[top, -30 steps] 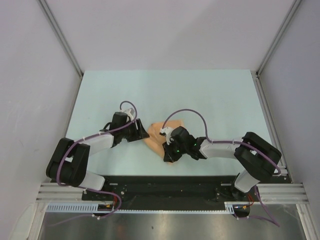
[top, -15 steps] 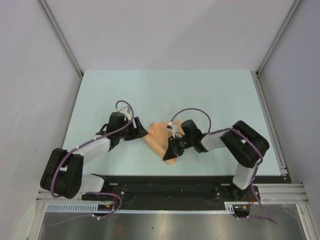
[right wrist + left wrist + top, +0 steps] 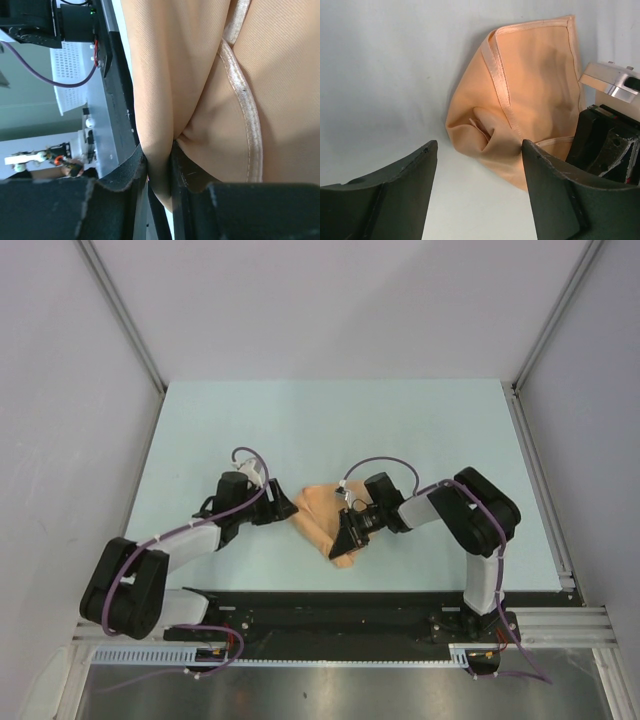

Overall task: Fold the napkin, place the utensils inside, and roll it up
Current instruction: Roll the napkin with the utensil

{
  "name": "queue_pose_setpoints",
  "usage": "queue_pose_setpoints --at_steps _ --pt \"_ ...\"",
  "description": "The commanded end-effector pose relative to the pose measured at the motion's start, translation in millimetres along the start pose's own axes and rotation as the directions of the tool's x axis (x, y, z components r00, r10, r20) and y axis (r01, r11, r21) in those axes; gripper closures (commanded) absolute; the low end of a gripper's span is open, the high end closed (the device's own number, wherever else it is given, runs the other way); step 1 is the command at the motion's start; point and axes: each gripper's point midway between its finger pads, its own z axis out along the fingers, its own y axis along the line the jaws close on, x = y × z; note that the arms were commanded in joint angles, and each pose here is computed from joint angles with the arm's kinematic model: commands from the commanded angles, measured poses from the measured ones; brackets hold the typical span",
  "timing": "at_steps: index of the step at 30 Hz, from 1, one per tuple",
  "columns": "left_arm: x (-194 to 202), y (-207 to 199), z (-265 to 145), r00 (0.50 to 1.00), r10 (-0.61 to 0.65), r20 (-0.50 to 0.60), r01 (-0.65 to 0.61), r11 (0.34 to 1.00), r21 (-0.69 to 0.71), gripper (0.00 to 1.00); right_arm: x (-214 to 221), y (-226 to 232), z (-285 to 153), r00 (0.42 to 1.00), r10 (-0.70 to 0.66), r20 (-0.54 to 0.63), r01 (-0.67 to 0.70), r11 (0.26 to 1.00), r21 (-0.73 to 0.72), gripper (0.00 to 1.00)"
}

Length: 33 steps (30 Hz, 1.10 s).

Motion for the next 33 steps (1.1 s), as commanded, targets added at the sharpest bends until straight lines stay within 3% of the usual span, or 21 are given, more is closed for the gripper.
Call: queue_pose_setpoints --at_steps 1,5,8,10,15,22,25,29,32,33 --pt "-5 -12 11 1.000 0.004 0.009 -0.005 0.998 0.066 0.30 66 -48 -3 0.952 0.282 -0.121 -0.255 0.946 0.199 0.89" --pt "0 -16 17 1.000 -0.001 -0.018 0.003 0.995 0.102 0.46 66 -48 -6 0.941 0.313 -0.130 -0.283 0.936 0.208 0.89" --pt "2 -16 20 1.000 -0.007 -0.023 0.009 0.995 0.104 0.66 63 -50 -7 0.942 0.307 -0.136 -0.275 0.938 0.212 0.89" --pt "3 -15 22 0.999 -0.007 -0.032 0.010 0.995 0.101 0.75 61 -48 -8 0.940 0.309 -0.142 -0.275 0.937 0.216 0.88" --pt "9 -14 27 0.998 -0.008 -0.068 0.016 0.994 0.107 0.99 49 -42 -14 0.946 0.286 -0.150 -0.246 0.939 0.241 0.80" --pt "17 -3 30 0.992 -0.021 -0.126 0.027 0.999 0.047 1.00 14 -16 -28 0.972 0.199 -0.126 -0.158 0.948 0.278 0.43" --pt "20 -1 30 0.988 -0.023 -0.155 0.028 0.999 0.030 1.00 -4 -3 -37 0.984 0.148 -0.102 -0.109 0.943 0.315 0.33" --pt "23 3 30 0.983 -0.023 -0.183 0.024 1.000 0.001 1.00 -31 21 -54 0.999 0.011 -0.040 0.006 0.917 0.398 0.28" --pt "24 4 29 0.981 -0.023 -0.195 0.022 1.000 -0.006 1.00 -47 27 -55 0.986 -0.166 -0.021 0.152 0.832 0.534 0.26" --pt "23 3 29 0.980 -0.022 -0.196 0.021 1.000 -0.007 1.00 -53 34 -56 0.965 -0.261 -0.021 0.219 0.761 0.611 0.25"
